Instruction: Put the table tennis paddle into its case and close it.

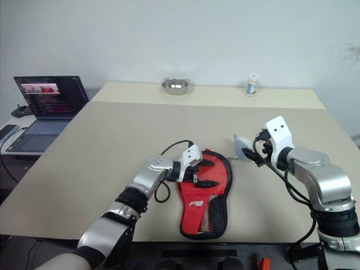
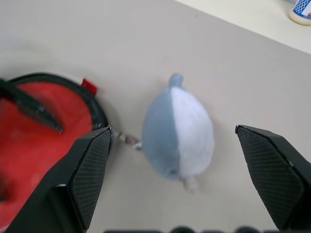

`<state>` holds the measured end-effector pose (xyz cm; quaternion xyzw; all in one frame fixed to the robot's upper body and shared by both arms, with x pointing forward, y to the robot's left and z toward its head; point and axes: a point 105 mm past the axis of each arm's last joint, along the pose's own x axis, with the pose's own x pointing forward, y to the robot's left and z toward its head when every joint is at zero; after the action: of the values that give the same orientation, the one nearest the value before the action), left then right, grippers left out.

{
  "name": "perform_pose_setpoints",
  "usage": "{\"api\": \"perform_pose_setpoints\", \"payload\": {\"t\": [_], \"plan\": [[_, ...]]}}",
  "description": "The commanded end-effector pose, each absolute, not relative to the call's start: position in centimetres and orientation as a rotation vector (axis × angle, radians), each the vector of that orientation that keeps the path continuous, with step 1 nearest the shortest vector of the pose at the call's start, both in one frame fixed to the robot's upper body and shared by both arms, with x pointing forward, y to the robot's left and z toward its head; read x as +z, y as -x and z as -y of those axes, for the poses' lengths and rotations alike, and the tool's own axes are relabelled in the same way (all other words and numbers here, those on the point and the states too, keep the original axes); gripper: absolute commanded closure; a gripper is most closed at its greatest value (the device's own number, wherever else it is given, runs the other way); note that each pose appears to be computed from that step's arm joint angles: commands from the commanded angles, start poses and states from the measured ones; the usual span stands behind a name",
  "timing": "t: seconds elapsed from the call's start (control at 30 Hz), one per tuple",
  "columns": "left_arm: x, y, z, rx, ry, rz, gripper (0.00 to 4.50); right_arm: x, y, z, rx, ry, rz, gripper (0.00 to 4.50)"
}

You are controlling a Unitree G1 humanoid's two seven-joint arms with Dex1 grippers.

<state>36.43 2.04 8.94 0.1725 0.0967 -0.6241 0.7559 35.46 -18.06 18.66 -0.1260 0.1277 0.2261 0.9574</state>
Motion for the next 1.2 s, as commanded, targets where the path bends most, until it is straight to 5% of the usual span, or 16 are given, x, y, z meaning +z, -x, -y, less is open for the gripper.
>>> {"api": "perform_pose_setpoints", "payload": {"t": [0.03, 0.57, 0.67, 0.97, 1.2], "plan": [[8.1, -36.4, -1.9, -1.362, -0.394, -0.234, 0.05, 19.8, -37.0, 18.0, 0.448, 0.230, -0.218, 0.00], [7.4, -35.7, -1.3, -1.385, -0.391, -0.241, 0.05, 15.4, -41.9, 17.1, 0.402, 0.109, -0.342, 0.00], [7.2, -35.5, -1.3, -1.391, -0.394, -0.246, 0.00, 15.3, -42.0, 17.0, 0.398, 0.118, -0.345, 0.63], [7.0, -35.2, -1.1, -1.411, -0.316, -0.229, 0.00, 15.2, -41.6, 18.2, 0.338, 0.134, -0.348, 3.53], [5.2, -34.8, -1.3, -1.406, -0.243, -0.281, 0.00, 15.4, -39.9, 21.0, 0.275, 0.220, -0.369, 4.10]]}}
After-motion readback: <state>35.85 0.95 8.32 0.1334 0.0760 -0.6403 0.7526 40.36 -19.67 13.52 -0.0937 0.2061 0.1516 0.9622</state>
